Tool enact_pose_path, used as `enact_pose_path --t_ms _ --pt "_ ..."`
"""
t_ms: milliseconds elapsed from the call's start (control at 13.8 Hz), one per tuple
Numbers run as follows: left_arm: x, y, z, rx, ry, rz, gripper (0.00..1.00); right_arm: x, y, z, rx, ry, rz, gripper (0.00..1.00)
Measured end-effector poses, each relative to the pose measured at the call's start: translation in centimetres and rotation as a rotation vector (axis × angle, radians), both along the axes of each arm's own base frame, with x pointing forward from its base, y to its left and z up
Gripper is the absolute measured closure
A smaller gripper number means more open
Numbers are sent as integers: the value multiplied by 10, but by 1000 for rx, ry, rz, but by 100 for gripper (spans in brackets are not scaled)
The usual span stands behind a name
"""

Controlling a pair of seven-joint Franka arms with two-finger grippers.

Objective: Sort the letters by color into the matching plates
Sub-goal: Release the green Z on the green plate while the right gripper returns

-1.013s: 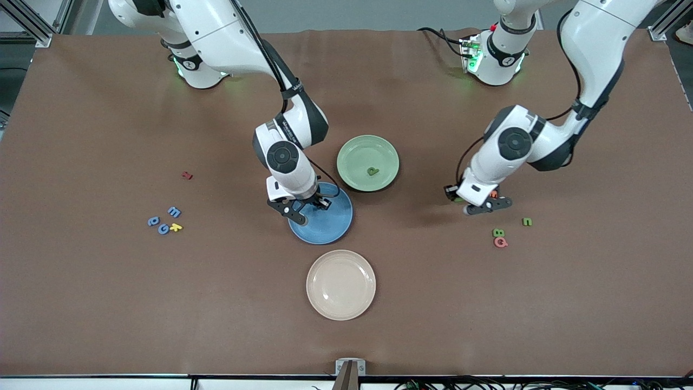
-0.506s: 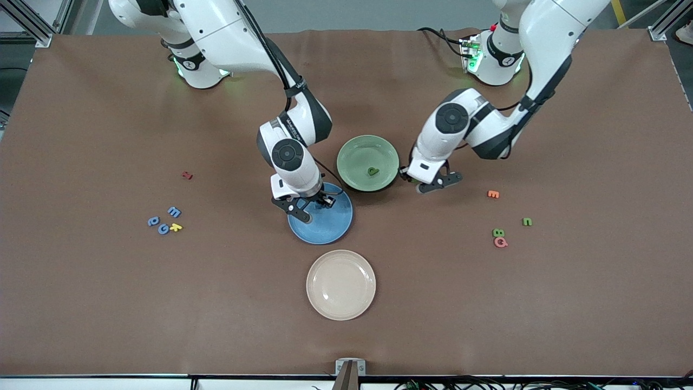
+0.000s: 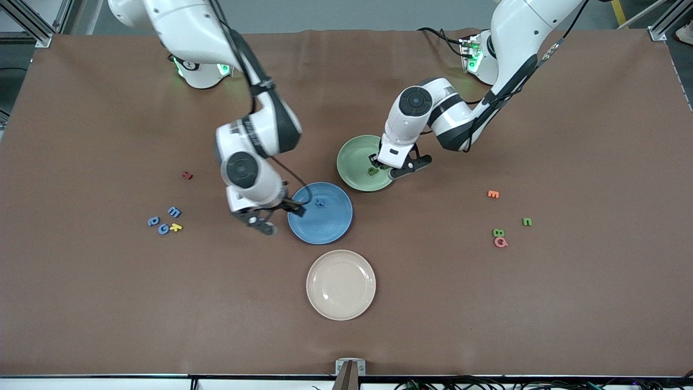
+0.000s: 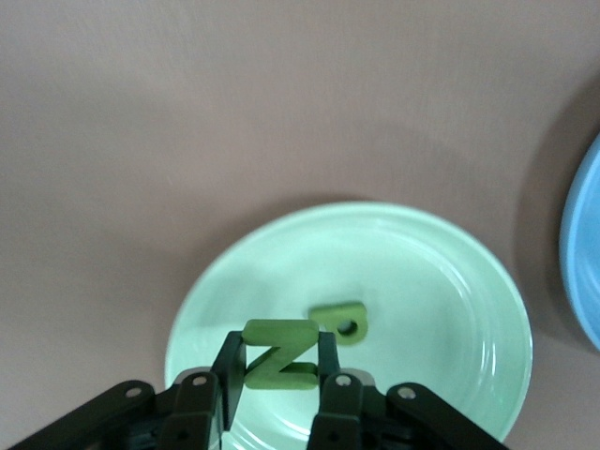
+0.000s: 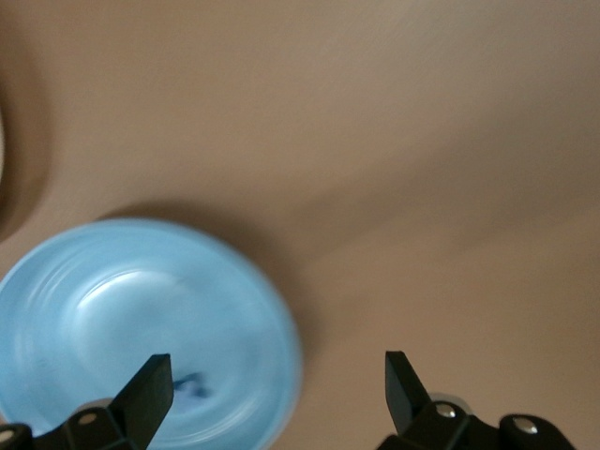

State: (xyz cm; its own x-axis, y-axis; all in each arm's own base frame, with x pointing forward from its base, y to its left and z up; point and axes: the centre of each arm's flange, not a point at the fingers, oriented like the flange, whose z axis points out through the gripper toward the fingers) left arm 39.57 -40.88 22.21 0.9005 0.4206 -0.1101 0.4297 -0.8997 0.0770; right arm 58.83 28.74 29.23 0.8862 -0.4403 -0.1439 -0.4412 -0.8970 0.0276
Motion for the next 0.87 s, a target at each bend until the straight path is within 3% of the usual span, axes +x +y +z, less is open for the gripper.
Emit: enact_pose_path --t_ms 145,289,434,651,868 --pt "-13 -10 -10 -5 28 20 65 20 -83 27 30 0 89 0" --pt "-20 -16 -16 -2 43 34 50 28 -168 38 51 -15 202 0" --pt "-17 -14 -15 -2 43 49 28 29 -246 36 56 -21 311 0" --pt "17 5 0 -9 0 94 0 25 -336 30 60 -46 424 0" --pt "70 67 24 39 -51 86 0 18 -389 10 47 -58 493 0"
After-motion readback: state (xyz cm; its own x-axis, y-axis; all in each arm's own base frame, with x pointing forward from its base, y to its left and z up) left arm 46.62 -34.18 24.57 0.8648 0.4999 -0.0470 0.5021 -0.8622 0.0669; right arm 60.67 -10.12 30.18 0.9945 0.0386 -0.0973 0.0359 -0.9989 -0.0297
